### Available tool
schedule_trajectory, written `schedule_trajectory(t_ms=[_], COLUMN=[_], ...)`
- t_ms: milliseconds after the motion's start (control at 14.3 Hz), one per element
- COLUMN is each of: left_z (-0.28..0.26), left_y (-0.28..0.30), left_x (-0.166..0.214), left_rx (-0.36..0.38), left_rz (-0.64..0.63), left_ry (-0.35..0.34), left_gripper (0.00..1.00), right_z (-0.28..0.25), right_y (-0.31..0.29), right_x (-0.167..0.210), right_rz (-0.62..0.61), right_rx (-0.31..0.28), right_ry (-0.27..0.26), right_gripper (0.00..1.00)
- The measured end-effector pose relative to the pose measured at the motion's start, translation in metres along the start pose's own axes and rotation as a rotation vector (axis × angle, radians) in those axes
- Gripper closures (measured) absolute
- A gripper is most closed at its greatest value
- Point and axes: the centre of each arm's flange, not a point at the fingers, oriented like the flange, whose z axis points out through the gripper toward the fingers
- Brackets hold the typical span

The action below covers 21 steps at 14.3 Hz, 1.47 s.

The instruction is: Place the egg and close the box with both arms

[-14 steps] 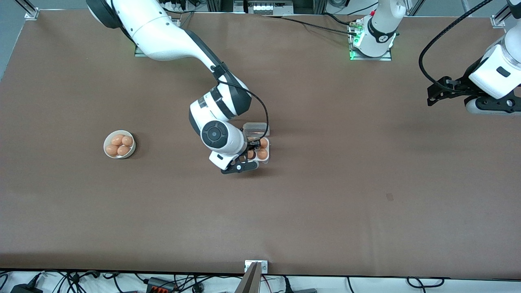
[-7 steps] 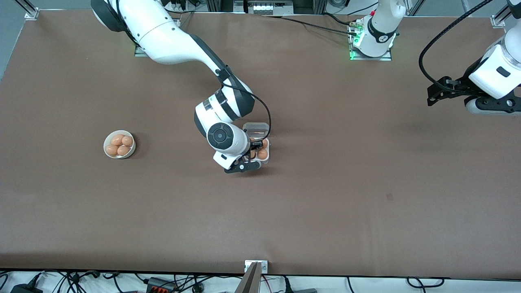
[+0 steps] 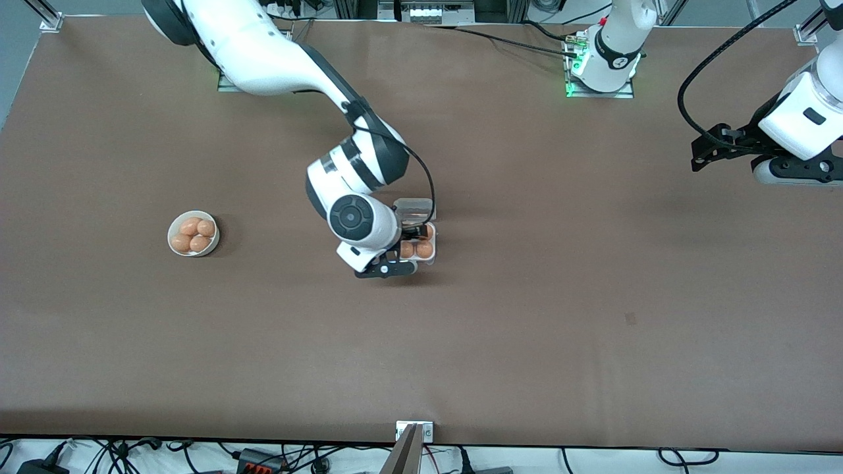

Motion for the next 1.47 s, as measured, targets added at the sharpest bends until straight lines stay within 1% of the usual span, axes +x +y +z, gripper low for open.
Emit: schedule_trajectory(t_ms=[140, 279, 419, 489, 699, 838, 978, 1188, 1258, 1328, 1467], left_z=[0.0, 0.0, 0.001, 0.002, 0.011, 0.02, 0.025, 0.027, 0.027, 0.029, 0.03], left_y=[0.001, -0.002, -0.007, -0.005, -0.003, -0.003, -0.002, 0.001, 0.002, 0.003, 0.008], left_x=[0.0, 0.0, 0.0, 0.001, 0.001, 0.002, 0.005, 0.004, 0.002, 0.0, -0.003], left_rx=[-0.021, -0.046, -0.049, -0.049, -0.047, -0.046, -0.046, -0.045, -0.044, -0.043, -0.043], left_rz=[-0.002, -0.013, -0.02, -0.018, -0.014, -0.013, -0.012, -0.007, -0.005, -0.002, 0.007], left_ry=[-0.001, -0.002, -0.004, -0.01, -0.045, -0.076, -0.088, -0.098, -0.112, -0.13, -0.152], left_gripper=[0.0, 0.0, 0.0, 0.0, 0.0, 0.0, 0.0, 0.29, 0.41, 0.5, 0.7], right_z=[-0.065, -0.13, -0.185, -0.209, -0.257, -0.276, -0.288, -0.309, -0.317, -0.326, -0.344], right_y=[0.024, 0.062, 0.101, 0.123, 0.196, 0.241, 0.277, 0.336, 0.358, 0.377, 0.401], right_x=[0.001, -0.001, -0.007, -0.009, -0.01, -0.007, -0.006, -0.008, -0.012, -0.018, -0.036], right_rz=[0.035, 0.087, 0.114, 0.11, 0.107, 0.119, 0.133, 0.166, 0.167, 0.168, 0.151], right_rx=[-0.021, -0.056, -0.089, -0.1, -0.105, -0.095, -0.091, -0.079, -0.073, -0.073, -0.102], right_ry=[0.028, 0.07, 0.113, 0.126, 0.143, 0.152, 0.158, 0.18, 0.189, 0.198, 0.216], right_gripper=[0.0, 0.0, 0.0, 0.0, 0.0, 0.0, 0.0, 0.0, 0.0, 0.0, 0.0])
